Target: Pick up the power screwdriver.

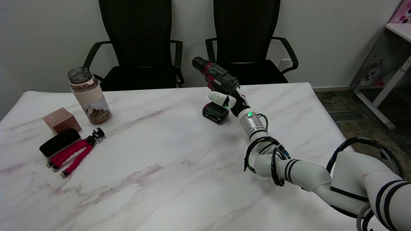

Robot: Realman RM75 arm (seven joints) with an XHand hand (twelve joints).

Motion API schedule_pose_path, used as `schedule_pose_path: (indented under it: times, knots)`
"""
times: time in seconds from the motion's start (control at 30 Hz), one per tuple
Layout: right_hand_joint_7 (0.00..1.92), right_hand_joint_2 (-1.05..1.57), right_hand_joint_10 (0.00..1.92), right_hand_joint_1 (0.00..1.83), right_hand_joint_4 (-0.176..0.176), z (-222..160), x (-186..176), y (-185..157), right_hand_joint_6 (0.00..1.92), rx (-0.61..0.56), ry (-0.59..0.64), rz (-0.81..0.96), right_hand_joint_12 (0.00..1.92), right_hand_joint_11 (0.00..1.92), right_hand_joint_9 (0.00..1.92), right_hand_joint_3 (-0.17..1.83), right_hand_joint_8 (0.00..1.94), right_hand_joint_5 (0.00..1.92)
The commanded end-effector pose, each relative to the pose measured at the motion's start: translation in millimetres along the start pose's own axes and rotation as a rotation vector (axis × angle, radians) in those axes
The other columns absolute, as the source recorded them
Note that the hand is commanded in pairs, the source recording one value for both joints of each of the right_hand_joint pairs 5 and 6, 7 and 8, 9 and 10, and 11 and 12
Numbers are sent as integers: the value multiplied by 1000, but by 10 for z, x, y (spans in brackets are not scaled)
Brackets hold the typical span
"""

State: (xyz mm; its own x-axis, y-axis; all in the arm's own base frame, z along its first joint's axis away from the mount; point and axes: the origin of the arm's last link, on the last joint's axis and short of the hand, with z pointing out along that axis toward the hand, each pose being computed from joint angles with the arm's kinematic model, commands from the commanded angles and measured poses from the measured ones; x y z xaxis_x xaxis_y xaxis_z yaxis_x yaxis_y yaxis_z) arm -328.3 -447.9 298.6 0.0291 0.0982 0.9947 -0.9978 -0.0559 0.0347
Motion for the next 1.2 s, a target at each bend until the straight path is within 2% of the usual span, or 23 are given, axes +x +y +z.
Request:
schedule_pose_path:
  times: [0.03, 0.8, 1.2]
  knots:
    - [45, -316, 168, 829, 102, 94, -43, -40, 45, -19, -4, -26, 111, 111, 168, 648, 45, 45]
    - [46, -246, 183, 840, 104, 142, -135, -68, 46, -28, -20, -16, 129, 129, 183, 656, 46, 46]
    - [76, -3, 296, 911, 99, 126, -154, -58, 76, -30, -24, -5, 201, 201, 296, 690, 76, 76]
